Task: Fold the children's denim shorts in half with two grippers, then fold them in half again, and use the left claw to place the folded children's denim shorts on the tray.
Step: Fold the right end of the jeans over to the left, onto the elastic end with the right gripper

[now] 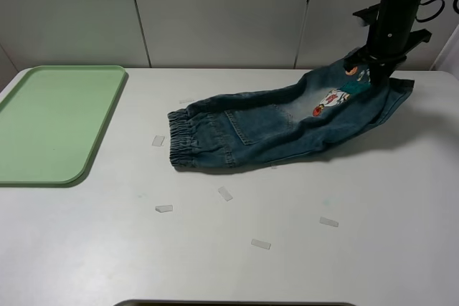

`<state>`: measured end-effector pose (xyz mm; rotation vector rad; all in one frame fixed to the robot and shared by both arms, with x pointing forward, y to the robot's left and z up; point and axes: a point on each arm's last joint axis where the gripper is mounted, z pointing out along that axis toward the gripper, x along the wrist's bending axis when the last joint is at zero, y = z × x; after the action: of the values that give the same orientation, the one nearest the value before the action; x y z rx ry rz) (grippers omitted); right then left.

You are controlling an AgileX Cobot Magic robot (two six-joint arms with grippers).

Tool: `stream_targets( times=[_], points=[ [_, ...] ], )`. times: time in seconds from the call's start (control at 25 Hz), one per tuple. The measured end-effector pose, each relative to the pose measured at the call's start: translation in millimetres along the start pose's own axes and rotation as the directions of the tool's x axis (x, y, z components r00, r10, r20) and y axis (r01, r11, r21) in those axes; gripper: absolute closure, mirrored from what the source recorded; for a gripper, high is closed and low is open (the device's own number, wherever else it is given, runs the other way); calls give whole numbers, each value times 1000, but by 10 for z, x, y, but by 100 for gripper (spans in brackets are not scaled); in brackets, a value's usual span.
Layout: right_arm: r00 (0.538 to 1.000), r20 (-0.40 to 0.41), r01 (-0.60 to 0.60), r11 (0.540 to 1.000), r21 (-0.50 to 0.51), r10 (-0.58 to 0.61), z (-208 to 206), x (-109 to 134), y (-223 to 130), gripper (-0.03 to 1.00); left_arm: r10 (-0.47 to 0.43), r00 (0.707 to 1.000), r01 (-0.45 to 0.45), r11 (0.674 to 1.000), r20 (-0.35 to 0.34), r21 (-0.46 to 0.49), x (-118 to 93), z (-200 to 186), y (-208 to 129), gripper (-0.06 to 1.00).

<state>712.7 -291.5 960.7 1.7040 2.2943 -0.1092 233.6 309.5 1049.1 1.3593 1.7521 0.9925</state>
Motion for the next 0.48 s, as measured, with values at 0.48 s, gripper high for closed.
stream_targets(
  times=[0.48],
  points=[
    [977, 214, -14, 999, -49, 25, -631, -306, -129, 91, 0, 1000, 0, 1000, 0, 0, 0, 0, 0, -4]
  ],
)
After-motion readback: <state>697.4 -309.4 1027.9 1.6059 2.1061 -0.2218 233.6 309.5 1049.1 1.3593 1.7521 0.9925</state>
